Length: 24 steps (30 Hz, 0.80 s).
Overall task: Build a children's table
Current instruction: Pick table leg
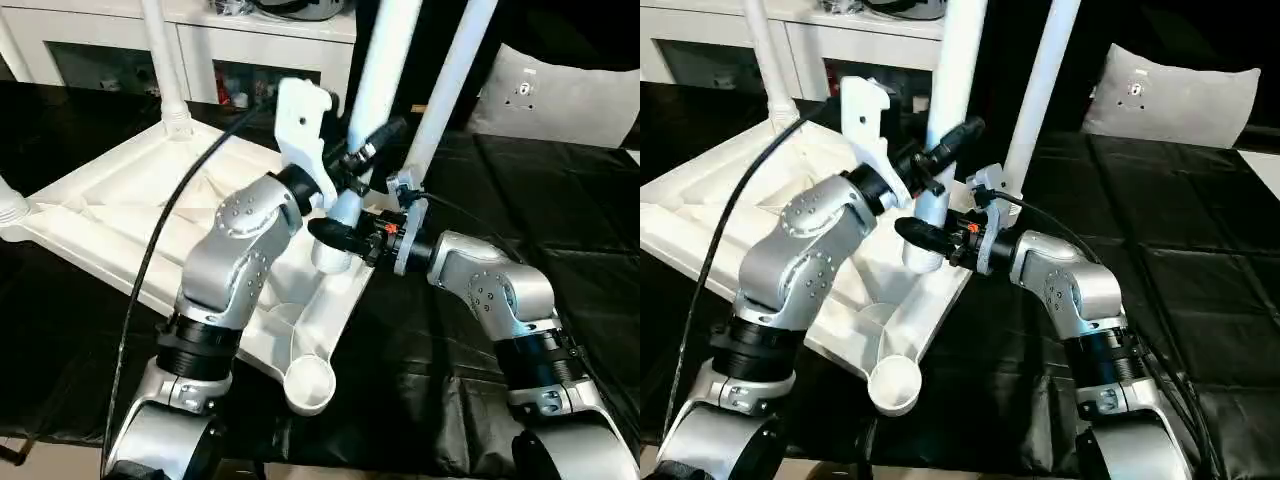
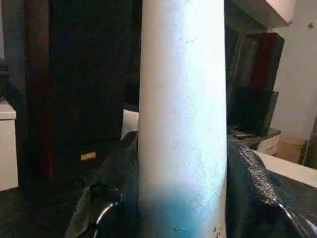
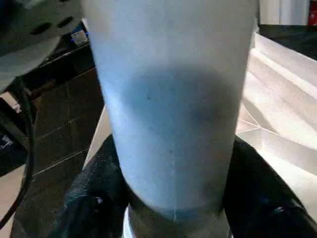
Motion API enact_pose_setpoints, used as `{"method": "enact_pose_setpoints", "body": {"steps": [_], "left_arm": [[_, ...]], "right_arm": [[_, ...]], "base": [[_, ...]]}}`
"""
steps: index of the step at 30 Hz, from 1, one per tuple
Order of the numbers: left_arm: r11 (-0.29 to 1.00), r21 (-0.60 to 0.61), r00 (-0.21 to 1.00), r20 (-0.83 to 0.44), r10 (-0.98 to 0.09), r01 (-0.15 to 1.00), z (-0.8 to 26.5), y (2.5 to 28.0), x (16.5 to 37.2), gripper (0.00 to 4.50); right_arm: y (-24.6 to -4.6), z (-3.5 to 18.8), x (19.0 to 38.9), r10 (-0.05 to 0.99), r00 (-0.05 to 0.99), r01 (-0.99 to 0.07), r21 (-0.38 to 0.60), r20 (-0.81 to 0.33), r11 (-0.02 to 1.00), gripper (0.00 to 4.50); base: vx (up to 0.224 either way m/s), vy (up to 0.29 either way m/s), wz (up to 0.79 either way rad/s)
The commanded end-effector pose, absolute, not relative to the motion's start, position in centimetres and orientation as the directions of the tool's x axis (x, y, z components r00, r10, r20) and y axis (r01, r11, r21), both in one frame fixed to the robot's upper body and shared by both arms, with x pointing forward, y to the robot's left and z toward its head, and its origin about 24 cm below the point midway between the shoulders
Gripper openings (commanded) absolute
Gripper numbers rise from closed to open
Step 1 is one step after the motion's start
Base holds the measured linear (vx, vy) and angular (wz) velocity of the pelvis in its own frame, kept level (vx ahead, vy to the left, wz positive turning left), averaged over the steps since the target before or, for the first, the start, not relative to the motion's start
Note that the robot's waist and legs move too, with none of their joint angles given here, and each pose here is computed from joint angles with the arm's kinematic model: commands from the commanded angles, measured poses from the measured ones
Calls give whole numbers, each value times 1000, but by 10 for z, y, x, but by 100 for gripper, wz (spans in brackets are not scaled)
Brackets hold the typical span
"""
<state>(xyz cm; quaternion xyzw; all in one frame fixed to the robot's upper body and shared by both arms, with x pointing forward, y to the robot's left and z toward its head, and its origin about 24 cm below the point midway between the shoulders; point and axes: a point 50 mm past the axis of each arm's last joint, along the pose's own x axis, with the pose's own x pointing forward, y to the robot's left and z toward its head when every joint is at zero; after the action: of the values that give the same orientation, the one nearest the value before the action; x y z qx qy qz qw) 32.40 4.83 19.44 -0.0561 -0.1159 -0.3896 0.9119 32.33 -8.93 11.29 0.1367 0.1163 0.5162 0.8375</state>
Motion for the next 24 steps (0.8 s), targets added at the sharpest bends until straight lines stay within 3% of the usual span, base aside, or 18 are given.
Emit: {"method": "enact_pose_setpoints", "body": {"steps": [1, 6, 8, 11, 13, 24], "left_arm": [[673, 19, 643, 275, -715, 740, 200, 44, 320, 181], [673, 28, 643, 272, -716, 739, 198, 44, 319, 181], [674, 29, 643, 271, -716, 739, 198, 44, 319, 181], [678, 30, 647, 272, -713, 735, 198, 44, 319, 181], [679, 30, 648, 272, -711, 733, 198, 44, 319, 181], [685, 29, 654, 272, -706, 728, 197, 45, 320, 181]], "right_arm": [[-92, 117, 327, 888, 456, -826, 347, -52, 444, 219], [-93, 119, 327, 888, 459, -831, 334, -43, 445, 204], [-94, 120, 328, 886, 463, -822, 359, -30, 442, 254], [-96, 122, 328, 882, 470, -820, 357, -26, 447, 272], [-97, 122, 328, 882, 471, -820, 355, -26, 449, 309], [-103, 126, 328, 877, 481, -822, 345, -6, 453, 310]], "base": [[0, 0, 0], [0, 0, 0], [0, 0, 0], [0, 0, 0], [0, 0, 0], [0, 0, 0]]}}
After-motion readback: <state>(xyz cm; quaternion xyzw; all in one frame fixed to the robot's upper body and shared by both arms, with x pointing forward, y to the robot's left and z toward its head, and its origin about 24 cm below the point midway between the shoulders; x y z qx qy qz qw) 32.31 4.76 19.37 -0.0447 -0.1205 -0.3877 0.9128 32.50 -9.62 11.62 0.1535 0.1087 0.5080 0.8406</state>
